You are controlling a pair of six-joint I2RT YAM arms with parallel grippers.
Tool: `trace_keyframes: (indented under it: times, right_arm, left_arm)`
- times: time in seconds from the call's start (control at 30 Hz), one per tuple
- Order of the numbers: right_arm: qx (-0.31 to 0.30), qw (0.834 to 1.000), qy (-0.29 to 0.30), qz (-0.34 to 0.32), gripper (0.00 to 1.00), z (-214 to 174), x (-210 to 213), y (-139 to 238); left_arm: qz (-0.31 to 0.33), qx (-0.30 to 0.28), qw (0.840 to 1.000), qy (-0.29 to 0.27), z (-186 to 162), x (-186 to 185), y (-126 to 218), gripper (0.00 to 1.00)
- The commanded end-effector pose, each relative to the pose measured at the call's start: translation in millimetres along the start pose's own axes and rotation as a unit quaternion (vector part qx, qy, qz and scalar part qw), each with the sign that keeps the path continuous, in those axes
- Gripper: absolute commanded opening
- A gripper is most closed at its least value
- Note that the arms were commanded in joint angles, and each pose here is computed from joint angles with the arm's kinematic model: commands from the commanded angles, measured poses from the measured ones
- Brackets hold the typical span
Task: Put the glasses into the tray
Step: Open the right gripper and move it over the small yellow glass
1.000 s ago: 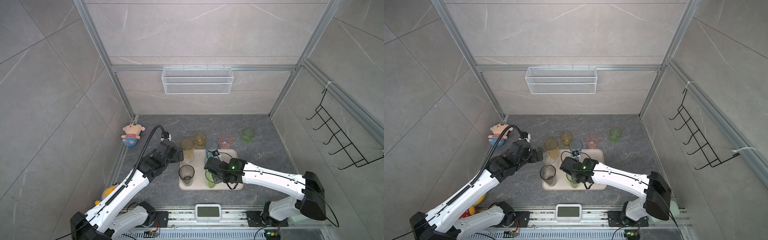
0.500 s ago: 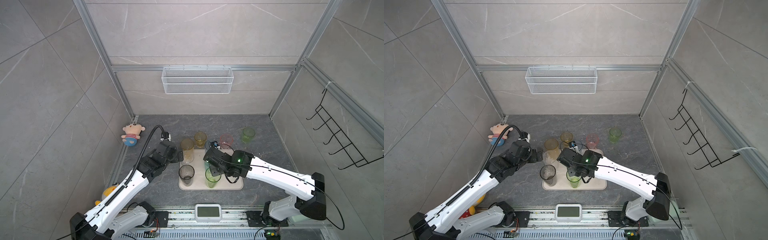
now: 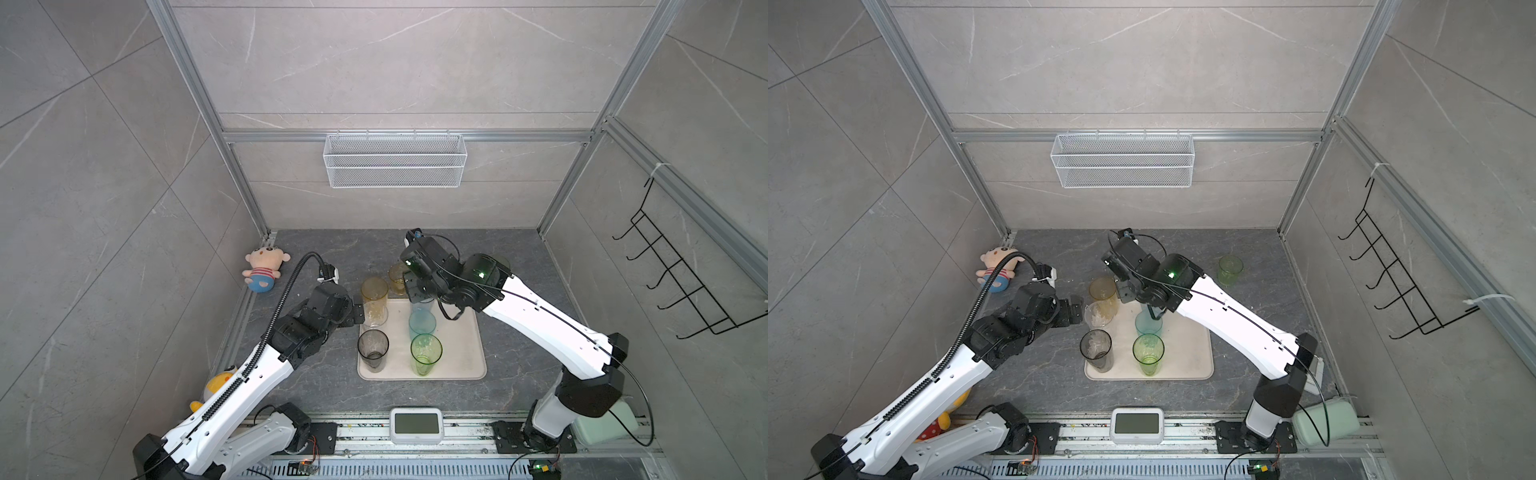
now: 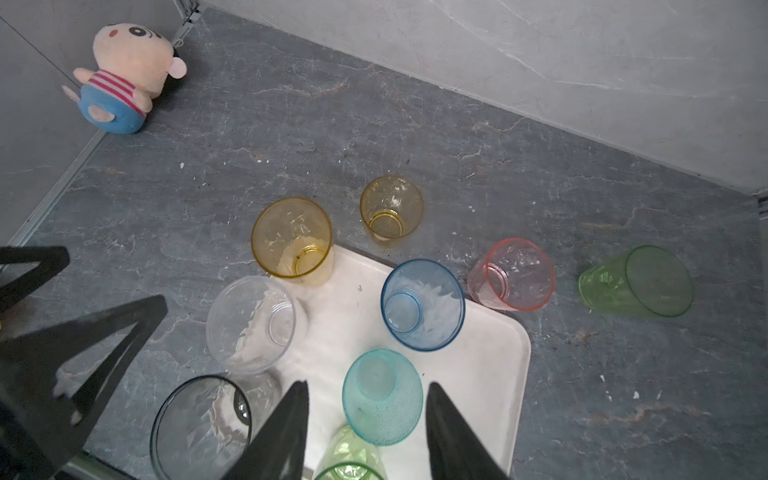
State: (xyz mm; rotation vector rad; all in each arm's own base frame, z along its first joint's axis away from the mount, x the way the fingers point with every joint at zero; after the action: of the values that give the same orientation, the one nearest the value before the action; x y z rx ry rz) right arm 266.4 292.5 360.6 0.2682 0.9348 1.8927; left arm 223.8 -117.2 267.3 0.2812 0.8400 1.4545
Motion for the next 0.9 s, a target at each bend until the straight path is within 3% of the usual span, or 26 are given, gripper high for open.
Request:
trace_keyframes:
  times: [0.0,0.33,0.53,0.87]
  right_arm:
    - [-0.002,1.0,0.006,0.005,0.49,15.6,-9.7,-19.8]
    - [0.031,0.999,-0.025,0.009,0.5,42.6,-41.6,-88.6]
    - [0.064,0.998,-0.016,-0.009,0.5,43.6,-51.2,-125.4]
    - [0.114,0.992,-0.047,0.041,0.55,28.4,-59.7,-185.9]
  left_arm:
    - [0.008,-0.006,1.0,-0.01,3.5,4.3,7.3,1.0]
    - [0.021,-0.01,1.0,-0.016,4.9,6.9,7.5,1.0]
    - [0.016,-0.017,1.0,-0.01,6.5,6.4,8.8,1.0]
    - [0.025,-0.014,0.999,-0.015,3.9,8.7,5.8,1.0]
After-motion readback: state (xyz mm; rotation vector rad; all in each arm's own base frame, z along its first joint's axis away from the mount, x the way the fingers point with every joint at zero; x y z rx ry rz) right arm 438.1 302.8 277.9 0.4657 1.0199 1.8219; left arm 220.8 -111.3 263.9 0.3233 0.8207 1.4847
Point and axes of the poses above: each gripper's point midway between its finger pads, its own y axis back along the fingers, its own x axis along the line the jaws close on, z = x × y, the point moved 6 cm from there along y, back along the fingers, and after that the axes turned 13 degrees about y, right-handed, at the moved point
